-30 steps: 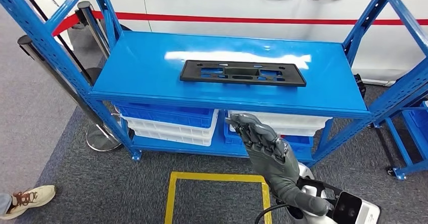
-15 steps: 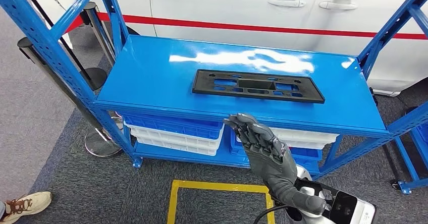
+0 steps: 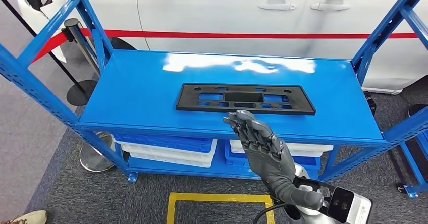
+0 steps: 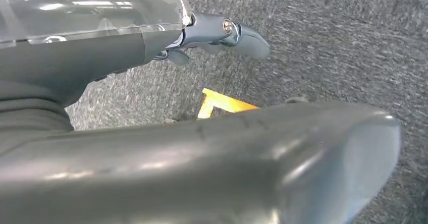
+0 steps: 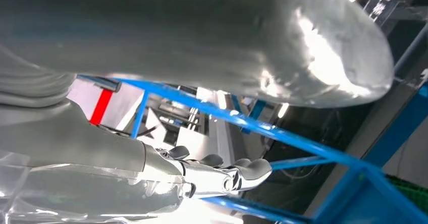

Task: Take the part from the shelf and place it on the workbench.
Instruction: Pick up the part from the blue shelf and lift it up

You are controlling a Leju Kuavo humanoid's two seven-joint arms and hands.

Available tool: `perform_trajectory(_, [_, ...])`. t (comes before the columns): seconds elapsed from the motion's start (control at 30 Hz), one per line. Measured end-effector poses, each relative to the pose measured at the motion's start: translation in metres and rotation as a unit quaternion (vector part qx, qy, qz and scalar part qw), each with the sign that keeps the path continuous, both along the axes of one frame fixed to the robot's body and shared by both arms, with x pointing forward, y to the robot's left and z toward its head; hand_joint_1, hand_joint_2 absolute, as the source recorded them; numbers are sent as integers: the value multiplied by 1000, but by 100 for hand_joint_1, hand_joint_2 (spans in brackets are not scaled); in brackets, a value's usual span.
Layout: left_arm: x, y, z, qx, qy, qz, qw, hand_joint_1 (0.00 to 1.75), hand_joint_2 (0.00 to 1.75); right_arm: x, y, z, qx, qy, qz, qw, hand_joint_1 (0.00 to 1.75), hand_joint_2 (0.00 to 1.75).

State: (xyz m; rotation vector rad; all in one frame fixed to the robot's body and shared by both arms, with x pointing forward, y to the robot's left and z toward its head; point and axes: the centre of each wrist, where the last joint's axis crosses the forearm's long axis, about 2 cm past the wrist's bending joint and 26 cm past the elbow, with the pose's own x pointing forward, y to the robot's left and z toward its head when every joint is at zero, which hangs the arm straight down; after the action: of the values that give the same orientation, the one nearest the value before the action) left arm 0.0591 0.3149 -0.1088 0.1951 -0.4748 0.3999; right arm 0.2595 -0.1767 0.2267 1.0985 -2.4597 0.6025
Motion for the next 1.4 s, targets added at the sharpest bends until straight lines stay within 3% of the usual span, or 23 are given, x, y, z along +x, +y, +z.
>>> perform_trajectory(0.37, [-3,1,0,2,6,-7,1000,0,0,5,-2,-16,-40,15,-34,999,0,0])
perform_trajectory(0.5, [-3,2,0,7,19,-11,1000,0,0,8,-1,-27,-73,40,-43,996,0,175])
perform_trajectory(0.67, [-7,0,-1,9,36,-16,999,0,0,11,1,-52,-140,70,-89,984,0,175])
perform_trajectory(0.77, [-9,-2,-1,9,35,-18,999,0,0,16,4,-67,-201,41,-174,963,0,175])
perform_trajectory(0.9, [-10,-3,-1,9,24,-21,999,0,0,24,12,-76,-278,-38,-292,914,0,175])
perform_trajectory(1.07, [-11,-4,-2,5,14,-29,999,0,0,28,28,-84,-363,-146,-412,823,0,175])
perform_trajectory(1.13, [-12,-4,-2,5,14,-30,999,0,0,27,33,-87,-377,-168,-429,803,0,175])
perform_trajectory(1.27, [-12,-4,-2,4,13,-32,999,0,0,27,39,-91,-392,-185,-435,789,0,175])
perform_trajectory(1.4, [-13,-6,-2,3,20,-35,999,0,0,30,41,-93,-410,-208,-471,753,0,175])
